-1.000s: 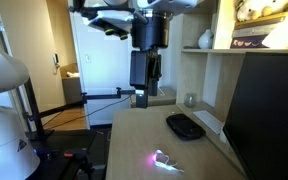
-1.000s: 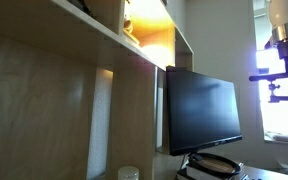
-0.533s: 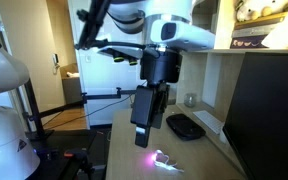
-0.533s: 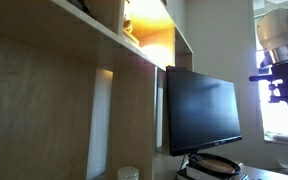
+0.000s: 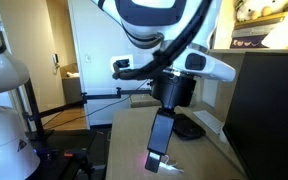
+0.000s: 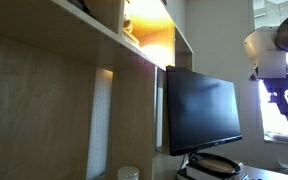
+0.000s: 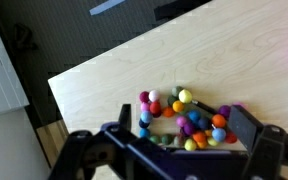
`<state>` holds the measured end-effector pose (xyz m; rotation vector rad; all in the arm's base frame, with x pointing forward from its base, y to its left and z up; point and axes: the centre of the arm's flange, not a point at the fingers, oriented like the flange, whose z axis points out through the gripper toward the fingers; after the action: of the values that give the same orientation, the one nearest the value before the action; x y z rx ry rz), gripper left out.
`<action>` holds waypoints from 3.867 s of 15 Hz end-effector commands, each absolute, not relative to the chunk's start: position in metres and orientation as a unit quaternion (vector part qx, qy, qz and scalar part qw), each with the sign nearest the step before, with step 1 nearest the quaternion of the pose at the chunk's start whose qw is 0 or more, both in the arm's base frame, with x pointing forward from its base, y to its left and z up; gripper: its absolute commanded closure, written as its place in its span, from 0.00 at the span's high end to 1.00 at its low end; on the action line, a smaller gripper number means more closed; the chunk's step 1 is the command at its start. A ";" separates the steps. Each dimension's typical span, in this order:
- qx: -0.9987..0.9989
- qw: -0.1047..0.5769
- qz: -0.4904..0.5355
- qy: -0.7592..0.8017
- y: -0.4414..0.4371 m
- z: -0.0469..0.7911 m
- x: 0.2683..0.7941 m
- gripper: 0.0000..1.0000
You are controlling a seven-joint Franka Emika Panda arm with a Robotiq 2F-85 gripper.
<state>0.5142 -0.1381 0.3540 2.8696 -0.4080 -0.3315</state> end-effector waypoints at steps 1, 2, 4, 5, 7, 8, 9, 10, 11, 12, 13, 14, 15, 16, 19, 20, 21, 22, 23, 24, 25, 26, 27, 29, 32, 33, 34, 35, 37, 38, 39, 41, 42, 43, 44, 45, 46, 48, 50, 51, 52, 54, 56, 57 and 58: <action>0.974 0.113 -0.184 -0.066 -0.146 0.349 0.524 1.00; 0.972 0.118 -0.197 -0.052 -0.147 0.346 0.524 1.00; 0.969 0.131 -0.206 -0.040 -0.147 0.342 0.523 1.00; 0.970 0.139 -0.198 -0.039 -0.147 0.341 0.525 1.00; 0.974 0.146 -0.167 -0.035 -0.147 0.338 0.530 1.00; 0.977 0.144 -0.157 -0.027 -0.147 0.338 0.531 1.00; 0.979 0.138 -0.147 -0.024 -0.147 0.338 0.533 1.00; 0.981 0.137 -0.138 -0.024 -0.147 0.337 0.536 1.00; 0.981 0.138 -0.133 -0.023 -0.148 0.336 0.539 1.00; 0.982 0.138 -0.130 -0.022 -0.149 0.334 0.541 1.00; 0.981 0.141 -0.128 -0.023 -0.150 0.331 0.544 1.00; 0.979 0.146 -0.137 -0.026 -0.152 0.328 0.546 1.00; 0.980 0.139 -0.137 -0.031 -0.146 0.332 0.536 1.00; 0.980 0.139 -0.140 -0.031 -0.147 0.329 0.536 1.00; 0.979 0.139 -0.143 -0.031 -0.149 0.324 0.539 1.00; 0.979 0.139 -0.143 -0.031 -0.149 0.324 0.539 1.00; 0.979 0.139 -0.142 -0.031 -0.149 0.324 0.540 1.00; 0.980 0.132 -0.144 -0.034 -0.150 0.325 0.542 1.00; 0.980 0.129 -0.146 -0.031 -0.152 0.321 0.544 1.00; 0.979 0.137 -0.147 -0.031 -0.154 0.314 0.547 1.00; 0.978 0.139 -0.154 -0.031 -0.156 0.308 0.548 1.00; 0.976 0.144 -0.158 -0.033 -0.159 0.298 0.550 1.00; 0.975 0.148 -0.164 -0.034 -0.161 0.291 0.551 1.00; 0.971 0.155 -0.178 -0.038 -0.169 0.271 0.556 1.00; 0.967 0.166 -0.192 -0.038 -0.180 0.243 0.564 1.00; 0.966 0.171 -0.192 -0.035 -0.183 0.235 0.567 1.00; 0.966 0.174 -0.189 -0.023 -0.185 0.228 0.571 1.00; 0.967 0.177 -0.182 -0.009 -0.186 0.221 0.574 1.00; 0.968 0.180 -0.169 0.029 -0.185 0.210 0.577 1.00; 0.968 0.188 -0.162 0.043 -0.184 0.205 0.578 1.00; 0.967 0.192 -0.158 0.060 -0.184 0.200 0.580 1.00; 0.963 0.199 -0.158 0.090 -0.181 0.191 0.579 1.00; 0.960 0.200 -0.166 0.108 -0.180 0.188 0.577 1.00; 0.956 0.191 -0.184 0.126 -0.179 0.185 0.574 1.00; 0.952 0.183 -0.197 0.146 -0.178 0.184 0.570 1.00; 0.948 0.178 -0.207 0.164 -0.176 0.183 0.567 1.00; 0.944 0.170 -0.214 0.185 -0.174 0.185 0.562 1.00; 0.936 0.157 -0.226 0.221 -0.168 0.187 0.557 1.00; 0.927 0.155 -0.230 0.254 -0.161 0.188 0.553 1.00; 0.923 0.153 -0.230 0.269 -0.156 0.189 0.552 1.00; 0.921 0.155 -0.225 0.278 -0.152 0.189 0.552 1.00; 0.920 0.161 -0.213 0.286 -0.143 0.188 0.554 1.00; 0.921 0.166 -0.196 0.293 -0.134 0.186 0.556 1.00; 0.923 0.163 -0.183 0.296 -0.130 0.184 0.557 1.00; 0.926 0.163 -0.168 0.297 -0.126 0.184 0.558 1.00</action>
<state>0.5670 -0.1383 0.1769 2.6378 0.8198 -0.5821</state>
